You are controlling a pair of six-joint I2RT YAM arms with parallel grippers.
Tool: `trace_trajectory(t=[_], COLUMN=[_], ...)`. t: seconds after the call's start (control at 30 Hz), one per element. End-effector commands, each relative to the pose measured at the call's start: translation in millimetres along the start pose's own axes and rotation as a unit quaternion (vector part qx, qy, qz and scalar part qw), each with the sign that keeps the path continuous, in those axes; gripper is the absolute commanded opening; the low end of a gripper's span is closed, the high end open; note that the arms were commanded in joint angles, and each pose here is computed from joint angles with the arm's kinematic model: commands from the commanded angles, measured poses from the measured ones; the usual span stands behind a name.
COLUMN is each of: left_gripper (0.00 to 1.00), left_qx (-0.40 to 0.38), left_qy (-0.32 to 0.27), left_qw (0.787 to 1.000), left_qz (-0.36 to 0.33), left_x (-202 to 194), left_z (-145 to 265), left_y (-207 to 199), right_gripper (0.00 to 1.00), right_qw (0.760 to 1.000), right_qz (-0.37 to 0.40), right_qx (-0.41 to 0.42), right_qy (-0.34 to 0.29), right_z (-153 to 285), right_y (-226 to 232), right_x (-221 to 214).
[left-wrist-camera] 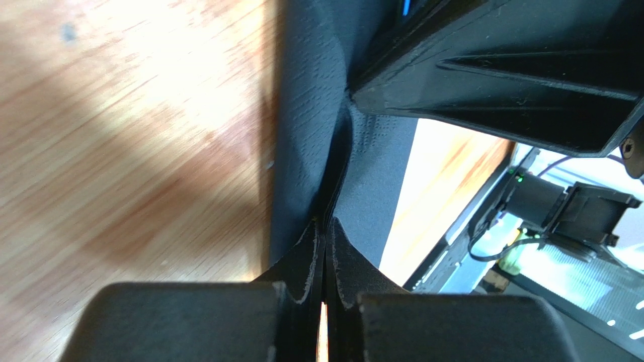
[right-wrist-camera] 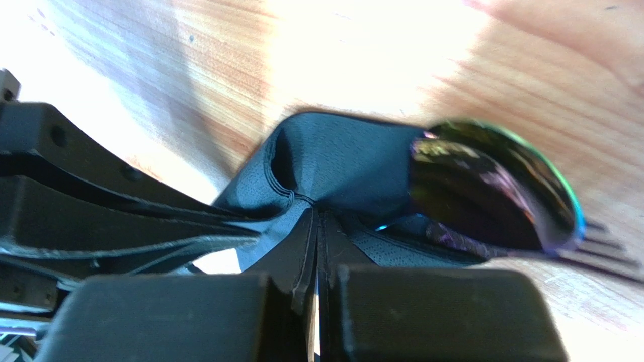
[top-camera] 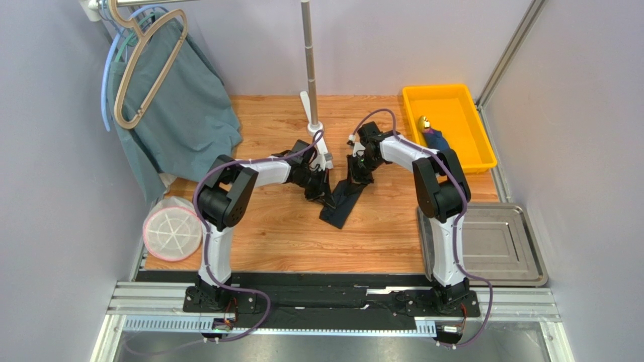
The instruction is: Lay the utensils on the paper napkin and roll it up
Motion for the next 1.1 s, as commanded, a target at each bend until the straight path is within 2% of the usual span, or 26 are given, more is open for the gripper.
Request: trace_trajectory(t=[0.0, 0.13, 0.2, 0.33, 0.6, 0.83, 1.07], left_gripper=[0.0, 0.0, 0.0, 0.0, 0.0, 0.0, 0.0], left_qx=[0.062, 0.059, 0.06, 0.059, 0.055, 0.055, 0.053], left_qy=[0.015, 0.014, 0.015, 0.017, 0.015, 0.02, 0.019], left_qw=[0.998, 0.998, 0.998, 0.998, 0.998, 0.998, 0.998], left_qz=[0.001, -0.001, -0.001, 0.001, 0.004, 0.009, 0.01], left_x=[-11, -9, -9, -10, -8, -11, -10], left_z=[6, 5, 5, 3, 2, 0, 0], left_y=[24, 23, 22, 24, 23, 25, 25], right_gripper=[0.02, 0.11, 0.12, 0.12, 0.07, 0.04, 0.03], right_qw=[1.0, 0.999, 0.998, 0.997, 0.995, 0.992, 0.981], right_qz=[0.0, -0.003, -0.009, -0.017, -0.051, -0.08, -0.112], right_qx=[-0.03, 0.035, 0.047, 0.055, 0.08, 0.095, 0.156], right_qy=[-0.003, -0.037, -0.048, -0.044, -0.002, -0.006, -0.019], right_z=[0, 28, 42, 48, 29, 16, 24], right_y=[-15, 6, 12, 15, 7, -8, -7], right_x=[4, 24, 25, 16, -8, -12, -12])
Point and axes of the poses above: each gripper's point midway between its finger pads, its own z axis back along the fingers, its own y axis along the line the jaws close on, x = y × z, the point moved 5 cm from there along z, back along the fingers, and after that the axes turned 6 degrees about z, right-handed, at the moved point
